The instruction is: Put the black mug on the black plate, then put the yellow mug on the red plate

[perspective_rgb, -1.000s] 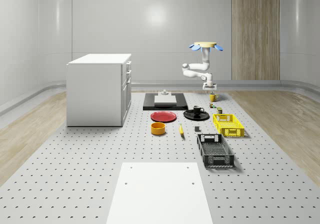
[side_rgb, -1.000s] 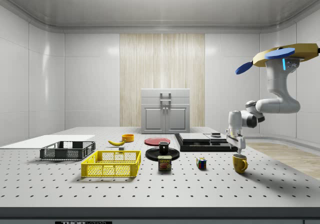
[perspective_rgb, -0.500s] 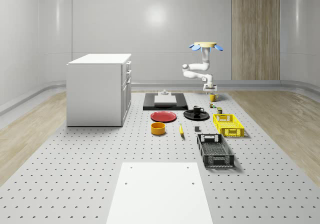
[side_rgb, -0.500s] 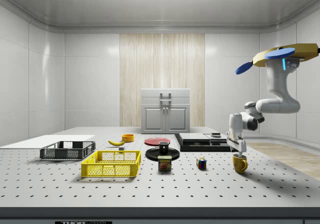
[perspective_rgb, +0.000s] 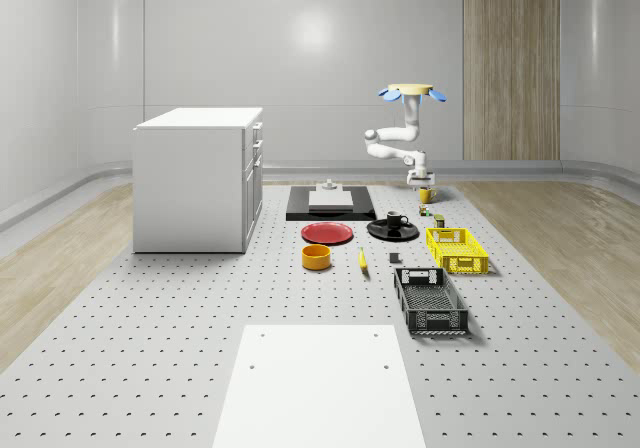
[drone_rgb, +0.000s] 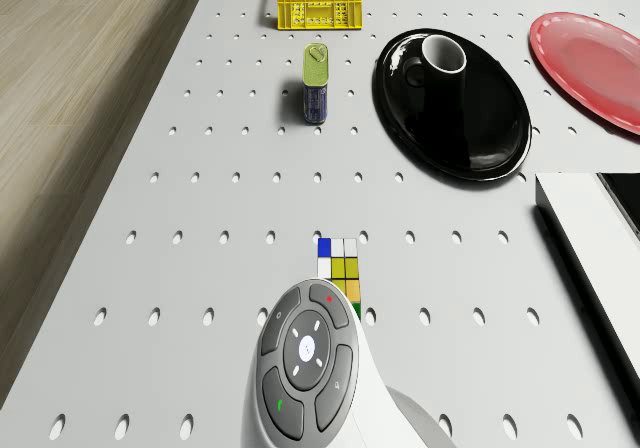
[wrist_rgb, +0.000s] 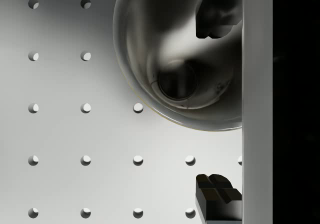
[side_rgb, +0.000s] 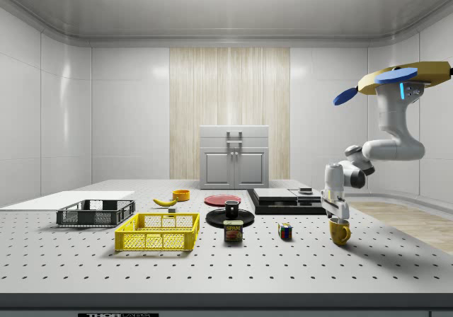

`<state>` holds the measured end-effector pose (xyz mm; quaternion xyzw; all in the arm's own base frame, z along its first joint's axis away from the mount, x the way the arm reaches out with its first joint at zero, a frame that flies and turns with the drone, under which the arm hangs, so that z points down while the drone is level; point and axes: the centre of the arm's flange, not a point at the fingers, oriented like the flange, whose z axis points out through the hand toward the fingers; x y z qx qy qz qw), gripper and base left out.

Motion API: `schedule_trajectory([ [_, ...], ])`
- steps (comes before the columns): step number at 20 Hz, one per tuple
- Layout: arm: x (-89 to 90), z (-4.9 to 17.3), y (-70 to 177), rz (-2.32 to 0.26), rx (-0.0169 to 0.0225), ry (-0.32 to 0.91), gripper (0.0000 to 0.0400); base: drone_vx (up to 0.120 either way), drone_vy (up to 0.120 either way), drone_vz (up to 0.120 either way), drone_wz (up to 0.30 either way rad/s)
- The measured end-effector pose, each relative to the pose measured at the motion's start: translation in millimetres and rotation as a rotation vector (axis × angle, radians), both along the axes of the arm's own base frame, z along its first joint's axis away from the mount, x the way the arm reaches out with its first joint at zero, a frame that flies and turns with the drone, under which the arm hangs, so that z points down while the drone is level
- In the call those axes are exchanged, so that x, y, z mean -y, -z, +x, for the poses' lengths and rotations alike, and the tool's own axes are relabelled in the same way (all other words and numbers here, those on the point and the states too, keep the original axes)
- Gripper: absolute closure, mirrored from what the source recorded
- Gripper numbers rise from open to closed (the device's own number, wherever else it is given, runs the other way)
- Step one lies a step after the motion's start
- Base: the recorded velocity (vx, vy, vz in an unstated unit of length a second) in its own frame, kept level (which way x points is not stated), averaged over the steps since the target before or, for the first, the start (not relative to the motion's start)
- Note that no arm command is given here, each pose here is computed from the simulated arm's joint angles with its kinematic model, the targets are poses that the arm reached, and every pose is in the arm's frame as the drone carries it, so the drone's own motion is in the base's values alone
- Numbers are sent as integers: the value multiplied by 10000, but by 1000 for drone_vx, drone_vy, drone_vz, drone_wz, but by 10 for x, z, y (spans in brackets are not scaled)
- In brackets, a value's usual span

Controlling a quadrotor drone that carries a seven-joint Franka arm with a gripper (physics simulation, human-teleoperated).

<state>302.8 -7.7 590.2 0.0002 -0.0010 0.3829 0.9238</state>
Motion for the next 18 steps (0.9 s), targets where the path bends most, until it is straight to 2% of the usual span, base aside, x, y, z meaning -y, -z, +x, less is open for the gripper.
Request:
schedule_trajectory([
  [9, -32, 0, -22, -1, 0, 0, 0, 0, 0, 0, 0],
  [13, -35, -23, -24, -1, 0, 0, 0, 0, 0, 0, 0],
  [18, -37, -35, -25, -1, 0, 0, 0, 0, 0, 0, 0],
])
